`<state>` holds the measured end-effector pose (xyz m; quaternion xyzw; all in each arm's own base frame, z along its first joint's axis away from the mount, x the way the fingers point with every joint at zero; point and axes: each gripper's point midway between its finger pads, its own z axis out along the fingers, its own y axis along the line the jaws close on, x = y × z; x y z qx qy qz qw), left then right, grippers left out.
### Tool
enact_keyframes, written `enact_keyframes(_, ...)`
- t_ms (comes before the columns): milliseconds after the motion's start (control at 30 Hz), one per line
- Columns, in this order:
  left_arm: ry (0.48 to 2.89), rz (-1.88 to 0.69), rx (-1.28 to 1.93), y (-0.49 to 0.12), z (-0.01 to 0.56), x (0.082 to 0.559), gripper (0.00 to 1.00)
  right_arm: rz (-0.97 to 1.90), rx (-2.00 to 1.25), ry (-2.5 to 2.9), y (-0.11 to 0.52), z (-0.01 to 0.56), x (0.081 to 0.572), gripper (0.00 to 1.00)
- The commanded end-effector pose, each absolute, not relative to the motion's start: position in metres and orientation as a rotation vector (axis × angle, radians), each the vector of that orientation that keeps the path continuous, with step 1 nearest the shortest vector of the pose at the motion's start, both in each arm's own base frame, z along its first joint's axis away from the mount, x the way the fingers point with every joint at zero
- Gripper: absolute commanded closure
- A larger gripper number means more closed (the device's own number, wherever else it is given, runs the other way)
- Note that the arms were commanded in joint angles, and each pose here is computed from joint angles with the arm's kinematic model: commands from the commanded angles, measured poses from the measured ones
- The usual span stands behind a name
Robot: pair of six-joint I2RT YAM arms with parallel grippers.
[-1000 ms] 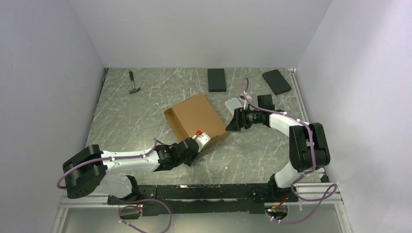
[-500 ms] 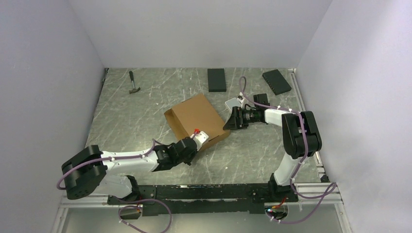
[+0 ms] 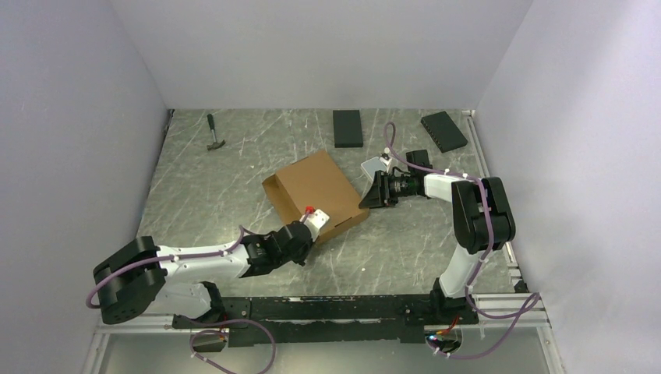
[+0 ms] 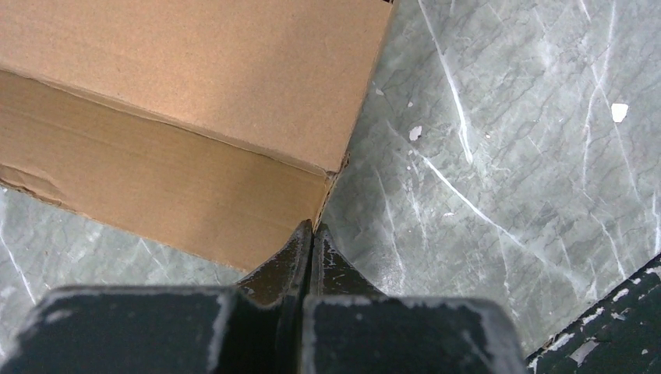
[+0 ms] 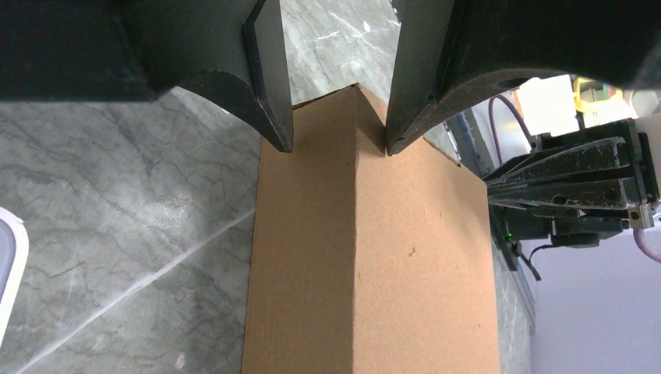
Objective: Fold the paper box
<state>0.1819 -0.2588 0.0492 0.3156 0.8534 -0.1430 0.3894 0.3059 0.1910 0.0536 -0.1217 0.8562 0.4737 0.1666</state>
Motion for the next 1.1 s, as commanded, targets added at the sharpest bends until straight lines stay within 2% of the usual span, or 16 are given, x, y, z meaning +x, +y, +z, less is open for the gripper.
enact_keyframes(0,2.195,-0.392,0.758,-0.255,0.049,0.178,1.0,1.18,-0.319,2.481,0.175,0.035,0.324,0.52)
enact_keyframes(1067,2.18,-0.45,0.745,-0.262,0.058,0.186,1.0,1.201,-0.333,2.496,0.176,0.03,0.321,0.54)
